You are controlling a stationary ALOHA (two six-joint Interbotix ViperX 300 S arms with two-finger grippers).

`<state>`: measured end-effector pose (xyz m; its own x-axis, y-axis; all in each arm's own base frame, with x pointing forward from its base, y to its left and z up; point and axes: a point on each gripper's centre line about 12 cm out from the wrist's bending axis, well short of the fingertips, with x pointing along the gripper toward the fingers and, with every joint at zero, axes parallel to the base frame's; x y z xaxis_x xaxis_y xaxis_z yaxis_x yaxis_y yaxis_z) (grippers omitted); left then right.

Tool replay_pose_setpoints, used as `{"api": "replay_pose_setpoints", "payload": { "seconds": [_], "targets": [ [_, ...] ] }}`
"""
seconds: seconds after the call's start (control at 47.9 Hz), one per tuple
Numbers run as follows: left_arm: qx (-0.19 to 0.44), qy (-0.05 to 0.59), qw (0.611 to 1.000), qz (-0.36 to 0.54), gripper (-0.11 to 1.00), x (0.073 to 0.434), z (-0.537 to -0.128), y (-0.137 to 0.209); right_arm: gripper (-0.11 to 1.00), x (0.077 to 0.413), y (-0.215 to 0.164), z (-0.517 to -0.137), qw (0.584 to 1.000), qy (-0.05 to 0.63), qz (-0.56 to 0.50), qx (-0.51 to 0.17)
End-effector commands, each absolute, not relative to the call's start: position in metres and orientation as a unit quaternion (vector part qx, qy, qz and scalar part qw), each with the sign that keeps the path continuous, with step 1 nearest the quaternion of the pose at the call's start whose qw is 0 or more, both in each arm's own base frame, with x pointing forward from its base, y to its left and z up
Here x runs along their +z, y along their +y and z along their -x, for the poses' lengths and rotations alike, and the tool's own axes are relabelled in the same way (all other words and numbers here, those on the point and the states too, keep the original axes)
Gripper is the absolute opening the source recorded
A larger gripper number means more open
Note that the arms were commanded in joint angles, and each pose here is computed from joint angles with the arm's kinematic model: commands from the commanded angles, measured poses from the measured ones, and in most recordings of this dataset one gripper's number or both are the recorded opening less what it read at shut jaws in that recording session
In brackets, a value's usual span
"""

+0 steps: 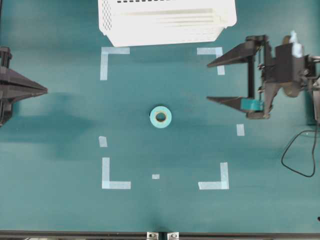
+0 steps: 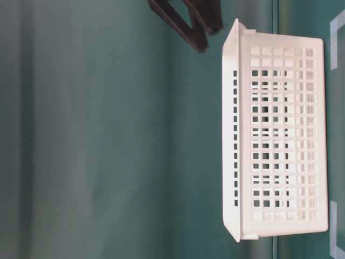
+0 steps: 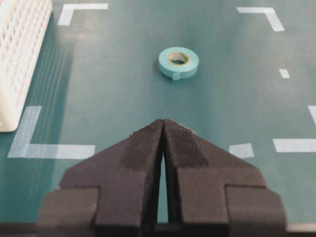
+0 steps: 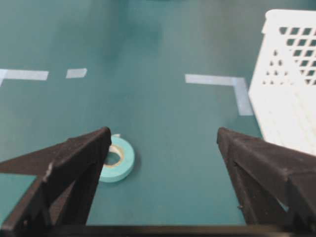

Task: Put the tape in the middle into the white basket.
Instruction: 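Lower the open right gripper over the light-teal tape roll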

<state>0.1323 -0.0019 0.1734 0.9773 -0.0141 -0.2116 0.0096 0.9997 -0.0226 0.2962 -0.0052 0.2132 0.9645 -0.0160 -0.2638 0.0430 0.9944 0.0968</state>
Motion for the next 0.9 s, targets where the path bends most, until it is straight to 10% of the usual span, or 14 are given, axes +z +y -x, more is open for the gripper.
{"api": "replay_pose_setpoints", "payload": {
  "seconds": [0.0, 0.876],
  "targets": [
    [-0.007, 0.099, 0.995, 0.012, -0.11, 0.178, -0.133, -0.002, 1.0, 0.22, -0.003, -0.307, 0.992, 0.117, -0.053, -0.01],
    [0.005, 0.103, 0.995, 0.015, -0.11, 0.169, -0.131, 0.001, 1.0, 0.171, 0.011, -0.359, 0.983, 0.166, -0.081, 0.001]
  ]
}}
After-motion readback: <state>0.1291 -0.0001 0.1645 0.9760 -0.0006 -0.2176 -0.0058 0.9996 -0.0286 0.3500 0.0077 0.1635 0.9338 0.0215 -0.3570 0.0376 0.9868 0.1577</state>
